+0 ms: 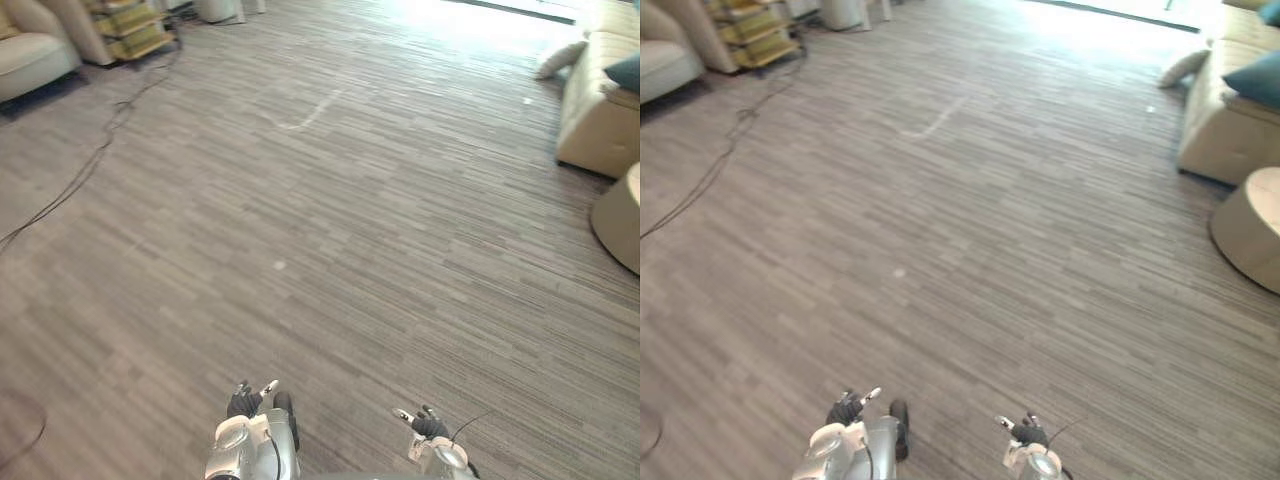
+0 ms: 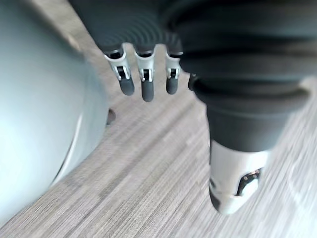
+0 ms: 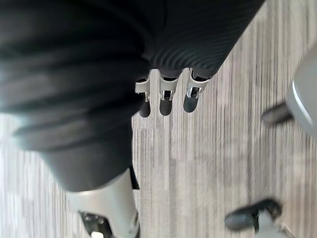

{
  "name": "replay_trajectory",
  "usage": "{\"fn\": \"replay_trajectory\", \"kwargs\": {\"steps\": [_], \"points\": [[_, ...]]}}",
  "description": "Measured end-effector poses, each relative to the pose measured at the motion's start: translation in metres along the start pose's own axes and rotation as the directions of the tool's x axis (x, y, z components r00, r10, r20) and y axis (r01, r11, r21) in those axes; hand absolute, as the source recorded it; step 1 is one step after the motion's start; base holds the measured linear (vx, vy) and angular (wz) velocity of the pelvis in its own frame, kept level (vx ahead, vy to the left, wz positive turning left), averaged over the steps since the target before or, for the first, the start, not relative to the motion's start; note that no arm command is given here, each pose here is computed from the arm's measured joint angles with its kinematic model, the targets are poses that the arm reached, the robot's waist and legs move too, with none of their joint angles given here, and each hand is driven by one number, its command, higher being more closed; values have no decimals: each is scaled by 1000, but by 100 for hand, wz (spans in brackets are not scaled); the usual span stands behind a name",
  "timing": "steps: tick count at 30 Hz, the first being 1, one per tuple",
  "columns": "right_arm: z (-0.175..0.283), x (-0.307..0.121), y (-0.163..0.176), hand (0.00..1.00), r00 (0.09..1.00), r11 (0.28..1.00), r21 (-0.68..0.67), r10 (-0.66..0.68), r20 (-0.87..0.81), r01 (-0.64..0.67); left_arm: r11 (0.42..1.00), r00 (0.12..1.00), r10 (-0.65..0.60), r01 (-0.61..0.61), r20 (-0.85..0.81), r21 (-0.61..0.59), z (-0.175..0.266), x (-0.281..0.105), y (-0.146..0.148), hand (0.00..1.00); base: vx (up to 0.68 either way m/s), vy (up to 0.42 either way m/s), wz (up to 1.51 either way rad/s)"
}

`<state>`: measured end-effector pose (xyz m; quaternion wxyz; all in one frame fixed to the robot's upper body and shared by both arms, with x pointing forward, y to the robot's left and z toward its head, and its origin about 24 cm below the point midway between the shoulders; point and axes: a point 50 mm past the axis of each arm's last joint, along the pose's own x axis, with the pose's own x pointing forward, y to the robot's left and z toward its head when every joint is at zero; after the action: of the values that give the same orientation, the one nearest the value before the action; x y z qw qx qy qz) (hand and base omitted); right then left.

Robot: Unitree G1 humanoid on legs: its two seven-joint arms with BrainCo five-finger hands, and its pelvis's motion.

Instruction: Pick up cushions and gather them together orderly.

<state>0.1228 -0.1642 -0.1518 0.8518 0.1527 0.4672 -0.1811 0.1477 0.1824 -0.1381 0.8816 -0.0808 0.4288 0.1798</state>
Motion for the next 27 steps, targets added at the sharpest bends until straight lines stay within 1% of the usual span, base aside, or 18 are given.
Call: {"fn": "replay_trajectory", "kwargs": {"steps": [3, 5, 8, 13, 14, 16, 20, 23, 27], "points": [[11, 1, -1, 0, 999, 1000, -4, 6, 43, -6, 1000, 999, 11, -11, -39, 18, -4, 2, 2, 0, 559, 318, -66], [19, 0, -1, 0, 996, 1000, -3, 14, 86, -14, 999, 997, -8, 11, -70, 42, -10, 1, -6, 0, 509, 233, -28], [25, 1, 2, 0, 994, 1000, 6, 24, 104, -24, 998, 997, -26, 30, -72, 58, -8, 3, -12, 0, 491, 148, -3], [25, 1, -6, 0, 995, 999, 37, -4, 104, 1, 997, 993, -39, 47, -109, 65, -21, -2, -12, 0, 576, -65, 34], [32, 2, -10, 0, 992, 1000, 20, -10, 124, 7, 996, 992, -56, 63, -114, 59, -23, -2, -17, 0, 509, -110, 13], [37, 3, -16, 0, 990, 1000, -9, -19, 140, 21, 996, 989, -62, 71, -130, 60, -30, -5, -18, 0, 510, -171, -25], [42, 4, -17, 0, 990, 999, -12, -29, 139, 31, 998, 994, -49, 52, -99, 26, -21, -3, -12, 0, 657, -175, -49], [32, 5, -6, 0, 995, 999, -52, 8, 95, -3, 999, 999, -35, 35, -37, 11, -7, -1, -6, 0, 503, -21, -48], [23, 4, 3, 0, 998, 999, -43, 26, 65, -24, 999, 1000, -27, 27, 11, -26, 0, -2, -6, 0, 586, 94, -80]]}}
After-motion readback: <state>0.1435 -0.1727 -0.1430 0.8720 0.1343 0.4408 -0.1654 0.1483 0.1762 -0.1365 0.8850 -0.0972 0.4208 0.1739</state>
